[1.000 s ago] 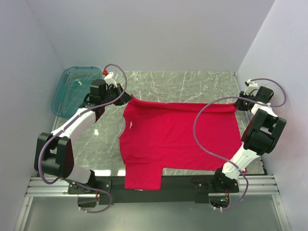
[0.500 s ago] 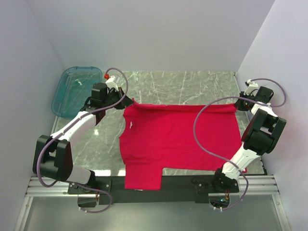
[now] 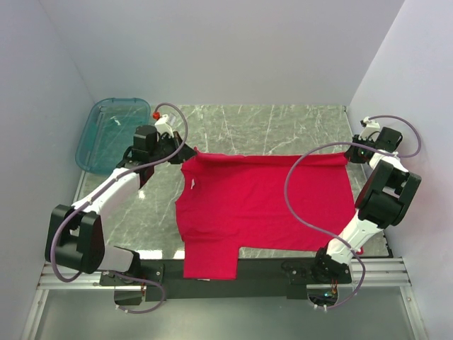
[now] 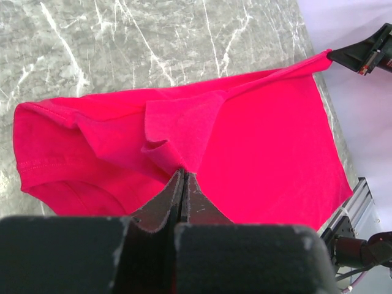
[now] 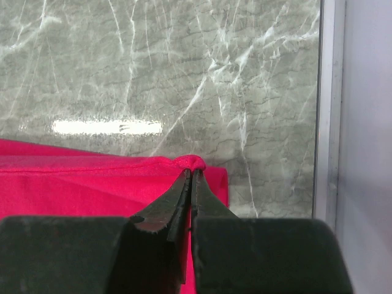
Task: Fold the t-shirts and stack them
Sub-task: Fold the tshirt
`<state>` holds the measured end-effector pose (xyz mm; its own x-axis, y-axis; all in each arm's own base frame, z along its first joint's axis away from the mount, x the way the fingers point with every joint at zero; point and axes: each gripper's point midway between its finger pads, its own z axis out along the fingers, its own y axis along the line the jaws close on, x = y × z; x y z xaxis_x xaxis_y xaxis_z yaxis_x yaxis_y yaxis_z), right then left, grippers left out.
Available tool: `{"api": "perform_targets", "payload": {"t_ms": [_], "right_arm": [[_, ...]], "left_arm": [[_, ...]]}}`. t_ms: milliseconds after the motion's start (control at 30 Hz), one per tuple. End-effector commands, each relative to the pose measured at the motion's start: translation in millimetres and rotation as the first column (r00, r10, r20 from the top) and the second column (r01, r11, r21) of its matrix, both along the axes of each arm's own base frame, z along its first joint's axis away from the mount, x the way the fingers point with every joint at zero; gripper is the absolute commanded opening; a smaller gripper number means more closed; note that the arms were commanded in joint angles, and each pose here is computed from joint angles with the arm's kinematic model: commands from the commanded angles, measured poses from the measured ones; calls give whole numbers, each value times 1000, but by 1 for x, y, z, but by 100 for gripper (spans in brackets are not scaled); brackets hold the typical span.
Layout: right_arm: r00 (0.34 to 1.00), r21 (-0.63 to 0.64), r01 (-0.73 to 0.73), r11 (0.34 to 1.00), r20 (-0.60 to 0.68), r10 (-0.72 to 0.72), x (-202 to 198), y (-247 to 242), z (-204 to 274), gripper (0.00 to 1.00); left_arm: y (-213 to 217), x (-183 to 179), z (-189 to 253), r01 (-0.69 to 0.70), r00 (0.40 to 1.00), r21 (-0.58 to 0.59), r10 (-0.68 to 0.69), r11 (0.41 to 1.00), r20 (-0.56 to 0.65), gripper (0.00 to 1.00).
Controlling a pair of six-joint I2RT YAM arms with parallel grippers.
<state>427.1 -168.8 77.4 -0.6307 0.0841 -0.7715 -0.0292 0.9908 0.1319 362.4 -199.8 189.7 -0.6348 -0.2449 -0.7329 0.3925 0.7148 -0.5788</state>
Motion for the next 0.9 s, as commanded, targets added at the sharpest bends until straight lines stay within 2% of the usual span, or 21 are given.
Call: {"api": "perform_targets", "payload": {"t_ms": [0, 67, 200, 233, 267, 300, 333, 400, 433, 567, 867], "right_arm": [[999, -50, 15, 999, 50, -13, 8, -14, 19, 4], [999, -55, 1, 998, 45, 2, 3, -11, 16, 7], [998, -104, -8, 995, 62, 15, -17, -13, 20, 23], [998, -121, 14, 993, 55, -7, -25, -17, 13, 24], [998, -136, 32, 990, 57, -25, -29, -22, 13, 29], [997, -151, 40, 988, 68, -30, -32, -24, 17, 46], [997, -152, 57, 987, 63, -48, -38, -29, 14, 50], [996, -153, 62, 986, 66, -53, -42, -33, 15, 69], [997, -142, 58, 988, 55, -50, -45, -32, 14, 75], [998, -127, 15, 992, 60, -8, -46, -24, 20, 81], [992, -63, -71, 995, 101, 77, -48, -1, 30, 81]], "left_arm": [[-1, -3, 19, 0, 998, -25, 2, 1000, 66, 0], [-1, -5, 18, 2, 998, -27, 0, 1000, 65, 0], [0, -10, 12, 2, 999, -24, -1, 1000, 54, 0], [0, -11, 11, 4, 998, -23, -3, 1000, 55, 0], [1, -13, 9, 4, 999, -21, -3, 1000, 52, 0], [1, -13, 9, 4, 999, -21, -3, 1000, 52, 0], [1, -14, 8, 5, 999, -22, -4, 1000, 51, 0], [1, -15, 8, 6, 999, -24, -5, 1000, 51, 0], [0, -15, 8, 9, 999, -27, -7, 1000, 53, 0], [-1, -14, 10, 10, 998, -29, -8, 1000, 56, 0], [0, -24, 1, 10, 999, -27, -9, 1000, 39, 0]]}}
